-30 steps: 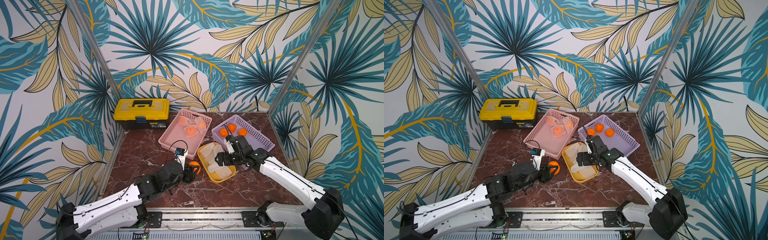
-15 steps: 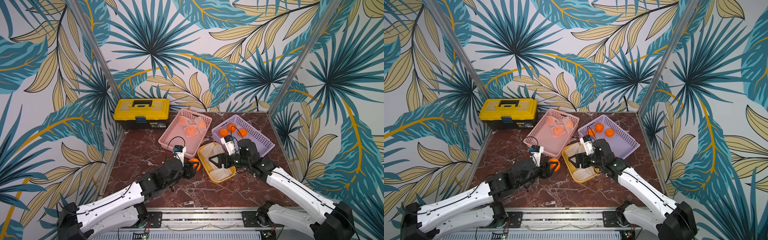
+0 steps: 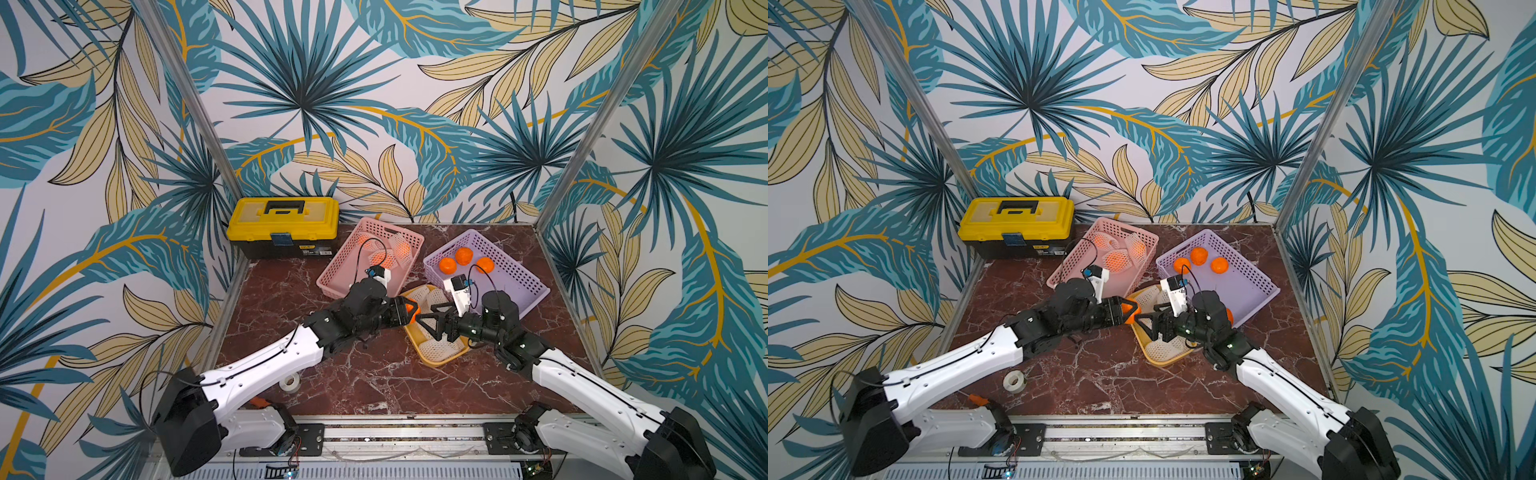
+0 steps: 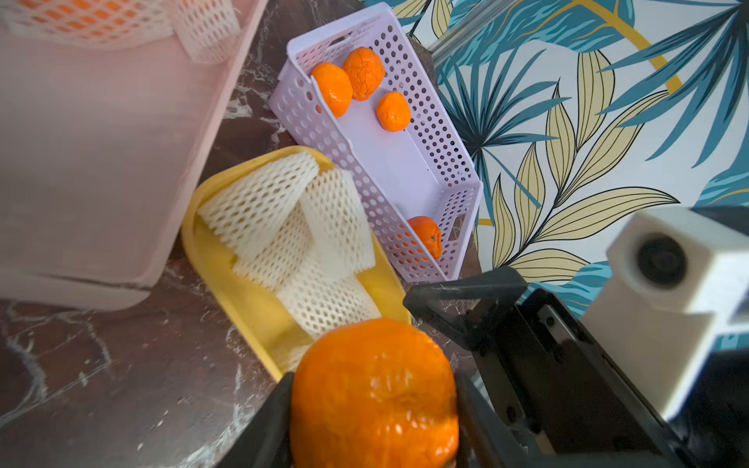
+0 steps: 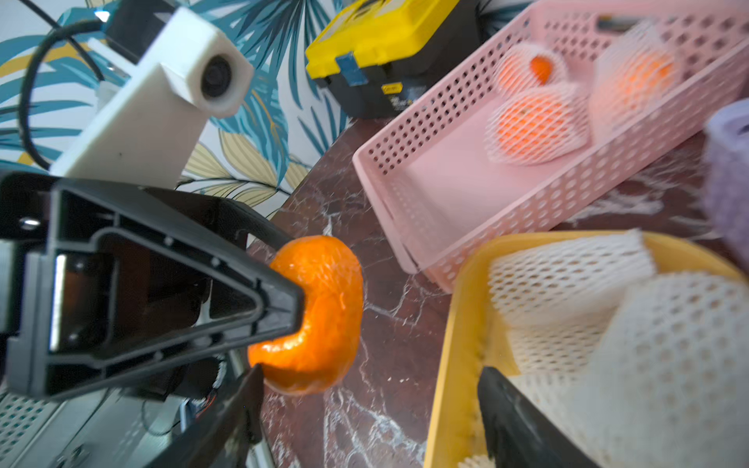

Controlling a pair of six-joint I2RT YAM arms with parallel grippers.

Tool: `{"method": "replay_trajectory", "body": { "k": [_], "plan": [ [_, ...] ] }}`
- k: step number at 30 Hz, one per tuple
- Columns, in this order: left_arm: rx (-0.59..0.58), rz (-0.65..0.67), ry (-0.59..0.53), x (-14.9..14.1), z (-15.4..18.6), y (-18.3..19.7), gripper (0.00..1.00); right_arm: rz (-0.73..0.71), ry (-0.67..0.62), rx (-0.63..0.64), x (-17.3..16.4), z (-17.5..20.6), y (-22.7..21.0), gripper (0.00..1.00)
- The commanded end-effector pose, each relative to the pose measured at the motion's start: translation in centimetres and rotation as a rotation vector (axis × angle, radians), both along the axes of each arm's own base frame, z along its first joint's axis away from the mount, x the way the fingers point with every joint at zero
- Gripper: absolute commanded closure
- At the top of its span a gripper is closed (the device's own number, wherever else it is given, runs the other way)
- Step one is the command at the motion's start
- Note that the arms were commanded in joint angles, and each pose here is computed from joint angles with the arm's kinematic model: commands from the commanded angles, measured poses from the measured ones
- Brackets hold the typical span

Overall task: Remove foam nets from oranges
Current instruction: Place the orange in the basket.

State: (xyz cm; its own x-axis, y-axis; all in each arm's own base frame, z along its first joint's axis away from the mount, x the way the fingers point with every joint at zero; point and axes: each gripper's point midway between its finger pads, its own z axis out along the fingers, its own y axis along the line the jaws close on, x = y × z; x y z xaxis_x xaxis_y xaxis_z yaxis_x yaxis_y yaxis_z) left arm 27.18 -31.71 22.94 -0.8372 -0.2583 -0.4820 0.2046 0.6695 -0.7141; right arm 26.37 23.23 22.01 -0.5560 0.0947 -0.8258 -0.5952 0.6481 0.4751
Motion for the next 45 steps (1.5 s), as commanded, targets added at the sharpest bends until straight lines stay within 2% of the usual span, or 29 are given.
{"method": "replay_trajectory", "body": {
  "k": [1,5,8,11,19,21,25,27,34,37,38,41,45],
  "plan": [
    [-0.017,-0.074,0.013,1.9,1.2,-3.1,0.59,-0.252,-0.050,-0.087,1.9,-0.4,-4.3,0.15],
    [-0.035,-0.161,0.030,4.9,1.2,-8.2,0.59,-0.483,0.038,-0.179,2.3,-2.2,-9.4,0.15],
    [-0.045,-0.190,0.021,7.7,1.0,-11.7,0.60,-0.622,0.092,-0.185,1.9,-3.2,-12.9,0.15],
    [-0.005,-0.201,0.030,10.1,-0.8,-14.1,0.59,-0.760,0.143,-0.198,0.9,-4.4,-16.2,0.14],
    [0.048,-0.212,0.043,15.4,-6.3,-19.4,0.47,-0.842,0.198,-0.200,0.0,-6.4,-18.2,0.13],
    [0.045,-0.205,0.028,16.4,-6.9,-20.3,0.39,-0.838,0.203,-0.200,-0.1,-6.7,-18.2,0.13],
    [0.061,-0.187,-0.026,17.4,-7.0,-21.0,0.09,-0.831,0.208,-0.217,-0.3,-7.1,-18.3,0.13],
    [0.063,-0.188,-0.047,17.5,-6.6,-21.0,0.00,-0.831,0.207,-0.229,-0.5,-7.2,-18.5,0.13],
    [0.050,-0.217,-0.101,16.9,-3.5,-20.6,0.00,-0.790,0.165,-0.231,-0.5,-6.7,-18.1,0.07],
    [0.046,-0.224,-0.145,16.3,-0.8,-19.9,0.00,-0.785,0.136,-0.224,-0.2,-6.2,-17.9,0.04],
    [0.046,-0.223,-0.167,16.1,0.4,-19.5,0.00,-0.793,0.126,-0.220,0.0,-6.0,-18.0,0.01],
    [0.046,-0.212,-0.228,15.4,4.2,-17.7,0.00,-0.778,0.103,-0.198,0.4,-4.9,-17.5,0.01],
    [0.101,-0.140,-0.256,15.1,7.0,-13.7,0.00,-0.693,0.098,-0.187,1.6,-3.2,-15.7,0.00]
  ]
}}
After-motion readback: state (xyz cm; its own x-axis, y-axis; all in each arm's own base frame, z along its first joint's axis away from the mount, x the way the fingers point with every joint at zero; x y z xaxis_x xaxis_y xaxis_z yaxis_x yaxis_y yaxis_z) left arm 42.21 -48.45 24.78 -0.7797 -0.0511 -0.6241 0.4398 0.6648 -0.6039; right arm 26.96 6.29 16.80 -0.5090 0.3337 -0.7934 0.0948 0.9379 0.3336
